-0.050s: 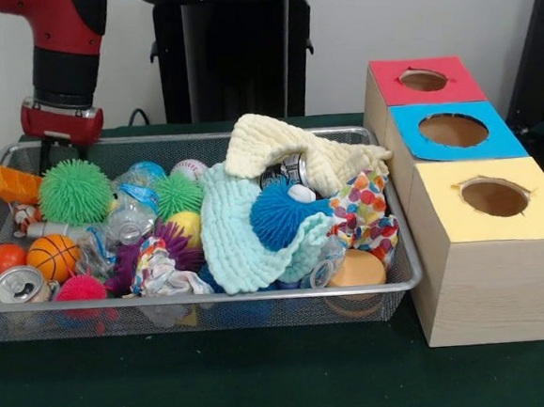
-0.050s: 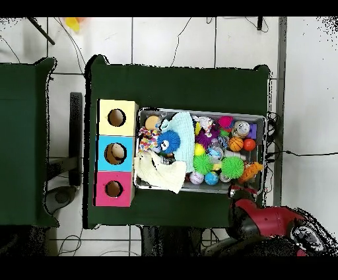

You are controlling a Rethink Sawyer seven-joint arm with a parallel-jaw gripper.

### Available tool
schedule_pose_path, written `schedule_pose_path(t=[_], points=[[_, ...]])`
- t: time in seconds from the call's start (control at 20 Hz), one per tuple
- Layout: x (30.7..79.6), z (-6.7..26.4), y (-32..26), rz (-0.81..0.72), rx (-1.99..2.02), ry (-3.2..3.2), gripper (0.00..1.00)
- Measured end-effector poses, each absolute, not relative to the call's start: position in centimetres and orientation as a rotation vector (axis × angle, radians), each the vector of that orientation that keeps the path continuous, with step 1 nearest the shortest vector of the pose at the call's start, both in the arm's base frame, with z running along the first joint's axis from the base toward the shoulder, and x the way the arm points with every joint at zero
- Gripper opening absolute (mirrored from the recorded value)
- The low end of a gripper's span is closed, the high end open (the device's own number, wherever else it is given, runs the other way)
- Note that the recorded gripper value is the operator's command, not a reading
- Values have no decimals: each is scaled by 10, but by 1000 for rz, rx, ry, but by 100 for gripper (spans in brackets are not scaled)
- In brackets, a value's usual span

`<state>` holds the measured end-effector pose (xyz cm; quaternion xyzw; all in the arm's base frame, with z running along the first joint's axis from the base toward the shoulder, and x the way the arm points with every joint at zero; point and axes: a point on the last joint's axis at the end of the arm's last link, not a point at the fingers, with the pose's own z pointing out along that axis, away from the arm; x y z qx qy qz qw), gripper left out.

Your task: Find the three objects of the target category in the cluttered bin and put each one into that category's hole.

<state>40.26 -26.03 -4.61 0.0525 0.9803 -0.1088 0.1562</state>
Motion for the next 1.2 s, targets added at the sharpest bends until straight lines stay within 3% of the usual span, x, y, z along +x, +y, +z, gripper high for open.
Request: schedule_pose_path(t=[0.8,1.2], points=[[397,-44,-265,-348,203,2739,0],[403,-16,-251,-369,171,2725,0]])
